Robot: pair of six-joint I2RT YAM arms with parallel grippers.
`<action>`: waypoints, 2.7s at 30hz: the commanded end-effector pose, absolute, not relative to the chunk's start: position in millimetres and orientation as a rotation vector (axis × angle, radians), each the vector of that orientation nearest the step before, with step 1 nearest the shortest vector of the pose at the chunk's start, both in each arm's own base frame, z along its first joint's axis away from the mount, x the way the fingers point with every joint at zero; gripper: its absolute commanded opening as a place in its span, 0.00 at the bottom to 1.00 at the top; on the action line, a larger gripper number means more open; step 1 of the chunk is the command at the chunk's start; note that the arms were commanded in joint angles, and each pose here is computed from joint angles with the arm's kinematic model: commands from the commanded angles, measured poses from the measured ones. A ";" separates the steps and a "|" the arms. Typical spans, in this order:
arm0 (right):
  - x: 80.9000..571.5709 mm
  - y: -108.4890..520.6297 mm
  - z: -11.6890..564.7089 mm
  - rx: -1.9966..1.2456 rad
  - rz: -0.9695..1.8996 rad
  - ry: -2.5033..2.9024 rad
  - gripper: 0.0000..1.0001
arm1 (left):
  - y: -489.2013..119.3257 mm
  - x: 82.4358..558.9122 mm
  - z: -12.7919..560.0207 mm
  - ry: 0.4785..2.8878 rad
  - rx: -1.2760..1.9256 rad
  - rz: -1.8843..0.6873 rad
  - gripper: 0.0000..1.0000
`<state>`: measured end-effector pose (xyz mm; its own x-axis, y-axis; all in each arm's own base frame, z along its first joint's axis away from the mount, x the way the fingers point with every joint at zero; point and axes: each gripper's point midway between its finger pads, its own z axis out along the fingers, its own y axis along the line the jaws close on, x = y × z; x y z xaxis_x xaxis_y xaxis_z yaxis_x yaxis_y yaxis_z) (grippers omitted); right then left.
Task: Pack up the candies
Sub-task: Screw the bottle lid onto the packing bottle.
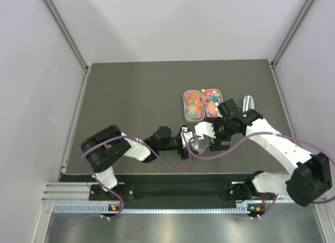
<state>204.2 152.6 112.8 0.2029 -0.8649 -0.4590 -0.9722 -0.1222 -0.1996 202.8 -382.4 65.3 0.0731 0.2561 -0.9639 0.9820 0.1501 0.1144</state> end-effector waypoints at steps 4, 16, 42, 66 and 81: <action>246.9 164.4 125.0 -2.135 0.308 1.472 1.00 | -363.1 183.9 23.5 1.520 1.416 -0.868 0.00; 233.7 195.9 143.1 -2.261 0.580 1.175 1.00 | -359.5 184.5 21.6 1.529 1.412 -0.850 0.00; 217.3 215.7 123.8 -2.351 0.693 1.092 1.00 | -363.5 186.4 18.8 1.534 1.410 -0.855 0.00; 213.5 216.2 110.7 -2.365 0.736 1.140 0.76 | -363.2 187.0 14.3 1.547 1.416 -0.852 0.00; 189.6 221.4 105.4 -2.303 0.719 1.270 0.51 | -368.1 189.9 15.6 1.537 1.419 -0.854 0.00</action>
